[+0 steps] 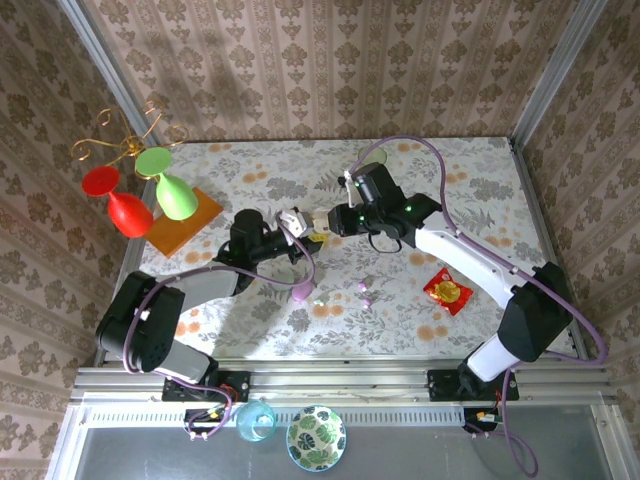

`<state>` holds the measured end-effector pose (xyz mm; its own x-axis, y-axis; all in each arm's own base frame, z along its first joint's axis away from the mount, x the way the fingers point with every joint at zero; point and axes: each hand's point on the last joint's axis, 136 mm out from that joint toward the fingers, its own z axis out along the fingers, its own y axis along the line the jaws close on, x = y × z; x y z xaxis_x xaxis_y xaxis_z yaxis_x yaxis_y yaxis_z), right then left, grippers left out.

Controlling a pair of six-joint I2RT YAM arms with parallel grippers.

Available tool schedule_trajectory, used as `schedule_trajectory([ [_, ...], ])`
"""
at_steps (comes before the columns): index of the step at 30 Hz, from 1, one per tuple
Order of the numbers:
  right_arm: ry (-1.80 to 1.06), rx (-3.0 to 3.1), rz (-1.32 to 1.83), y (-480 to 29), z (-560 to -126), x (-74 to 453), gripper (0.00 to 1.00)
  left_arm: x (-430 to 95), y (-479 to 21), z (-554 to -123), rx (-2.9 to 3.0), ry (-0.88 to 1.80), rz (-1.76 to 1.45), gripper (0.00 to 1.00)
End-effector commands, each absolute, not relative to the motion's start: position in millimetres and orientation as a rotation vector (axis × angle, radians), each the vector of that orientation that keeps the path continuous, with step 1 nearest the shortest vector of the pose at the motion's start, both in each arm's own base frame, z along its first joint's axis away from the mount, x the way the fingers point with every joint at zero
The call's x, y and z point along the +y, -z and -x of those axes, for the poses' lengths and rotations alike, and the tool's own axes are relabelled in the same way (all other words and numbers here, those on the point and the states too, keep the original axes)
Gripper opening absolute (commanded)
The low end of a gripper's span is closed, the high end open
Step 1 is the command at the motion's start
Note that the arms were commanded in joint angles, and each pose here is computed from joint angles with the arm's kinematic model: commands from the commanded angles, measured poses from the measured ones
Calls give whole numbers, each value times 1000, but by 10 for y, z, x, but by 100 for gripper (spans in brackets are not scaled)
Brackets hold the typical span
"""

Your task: Insert wireless bluetooth earbuds into charging case

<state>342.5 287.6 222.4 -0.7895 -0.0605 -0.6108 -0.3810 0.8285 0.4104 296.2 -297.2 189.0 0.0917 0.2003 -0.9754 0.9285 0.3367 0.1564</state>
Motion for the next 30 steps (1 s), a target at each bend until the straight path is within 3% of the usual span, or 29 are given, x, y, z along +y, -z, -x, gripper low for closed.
schedule_trajectory([
  [1, -684, 2371, 358, -2352, -3462, 2934, 20, -2990, -1906, -2964, 1393, 772, -1109, 18],
  [25, -682, 2395, 433, -2208, -3517, 3174, 20, -3004, -1991, -2995, 1388, 781, -1102, 18],
  [28, -689, 2397, 441, -2206, -3504, 3187, 23, -2997, -1984, -3006, 1393, 779, -1100, 18],
  [30, -698, 2396, 443, -2216, -3492, 3193, 30, -2998, -1977, -3006, 1394, 780, -1102, 18],
])
